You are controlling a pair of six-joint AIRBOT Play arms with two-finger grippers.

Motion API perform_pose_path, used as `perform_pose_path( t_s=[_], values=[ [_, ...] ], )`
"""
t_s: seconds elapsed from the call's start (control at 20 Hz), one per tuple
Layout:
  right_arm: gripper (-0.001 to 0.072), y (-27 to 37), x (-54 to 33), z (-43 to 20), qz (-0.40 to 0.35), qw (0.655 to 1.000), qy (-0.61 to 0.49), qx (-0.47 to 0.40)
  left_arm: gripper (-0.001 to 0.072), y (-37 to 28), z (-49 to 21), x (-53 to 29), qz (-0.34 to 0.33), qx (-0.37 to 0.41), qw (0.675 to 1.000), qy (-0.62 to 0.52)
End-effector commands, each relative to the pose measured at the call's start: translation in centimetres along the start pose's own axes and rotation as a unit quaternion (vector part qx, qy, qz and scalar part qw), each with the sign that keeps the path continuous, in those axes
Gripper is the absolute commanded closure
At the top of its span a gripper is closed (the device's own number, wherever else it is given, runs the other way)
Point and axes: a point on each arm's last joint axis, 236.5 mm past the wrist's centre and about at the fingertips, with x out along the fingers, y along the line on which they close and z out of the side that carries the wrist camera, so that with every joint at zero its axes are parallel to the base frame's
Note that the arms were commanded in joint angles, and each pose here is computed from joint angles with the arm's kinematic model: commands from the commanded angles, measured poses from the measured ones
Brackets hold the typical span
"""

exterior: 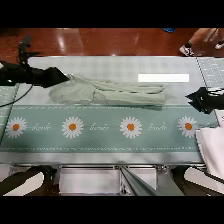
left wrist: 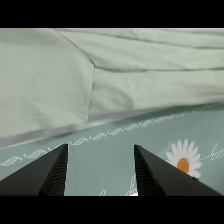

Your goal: Fold the shirts.

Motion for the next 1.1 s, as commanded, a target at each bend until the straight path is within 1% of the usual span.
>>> perform_pose_path(
  t_s=[0.0, 0.1, 0.4, 0.55, 0.6, 0.65, 0.7, 0.75, 0.8, 0.85, 0.9, 0.95, 1.05],
  values=[
    [0.0302, 1.4, 4.0, -1.4, 0.019, 0.999, 0.040, -0.003, 0.0200, -0.5, -2.8, 3.6, 0.010, 0.015, 1.000, 0.025],
    [0.0302, 2.4, 6.2, -1.9, 0.020, 0.998, 0.066, -0.015, 0.0200, -0.3, -3.4, 4.6, 0.009, 0.001, 0.999, 0.040],
    [0.0303, 4.7, 11.5, -4.2, 0.024, 0.991, 0.129, -0.028, 0.0200, -0.2, -3.5, 4.7, 0.009, -0.001, 0.999, 0.042],
    [0.0303, 6.4, 13.5, -4.9, 0.028, 0.988, 0.144, -0.054, 0.0200, -0.3, -3.6, 4.7, 0.009, -0.001, 0.999, 0.044],
    [0.0319, 7.6, 13.9, -4.9, 0.033, 0.987, 0.144, -0.068, 0.0200, -0.3, -3.6, 4.7, 0.009, -0.001, 0.999, 0.044],
    [0.0433, 8.9, 14.2, -4.8, 0.039, 0.985, 0.142, -0.084, 0.0200, -0.3, -3.6, 4.7, 0.009, -0.001, 0.999, 0.045],
    [0.0608, 10.3, 14.3, -4.7, 0.048, 0.983, 0.137, -0.108, 0.0200, -0.3, -3.6, 4.7, 0.009, -0.001, 0.999, 0.045],
    [0.0690, 11.8, 14.1, -4.6, 0.060, 0.978, 0.134, -0.147, 0.0201, -0.3, -3.6, 4.7, 0.008, -0.002, 0.999, 0.044],
    [0.0690, 13.0, 13.6, -4.8, 0.069, 0.973, 0.144, -0.166, 0.0202, -0.3, -3.6, 4.7, 0.008, -0.002, 0.999, 0.044],
    [0.0690, 14.1, 12.6, -5.0, 0.076, 0.968, 0.155, -0.184, 0.0260, -0.3, -3.6, 4.7, 0.008, 0.003, 0.999, 0.044],
    [0.0690, 14.8, 11.3, -5.1, 0.079, 0.964, 0.155, -0.199, 0.0512, -0.3, -3.6, 4.7, 0.007, 0.015, 0.999, 0.044],
    [0.0690, 15.7, 9.3, -5.3, 0.083, 0.959, 0.154, -0.222, 0.0685, -0.4, -3.6, 4.7, 0.006, 0.018, 0.999, 0.044],
    [0.0690, 17.1, 4.7, -5.8, 0.073, 0.947, 0.124, -0.288, 0.0686, -1.2, -3.5, 5.0, -0.006, 0.015, 0.999, 0.041]
  ],
)
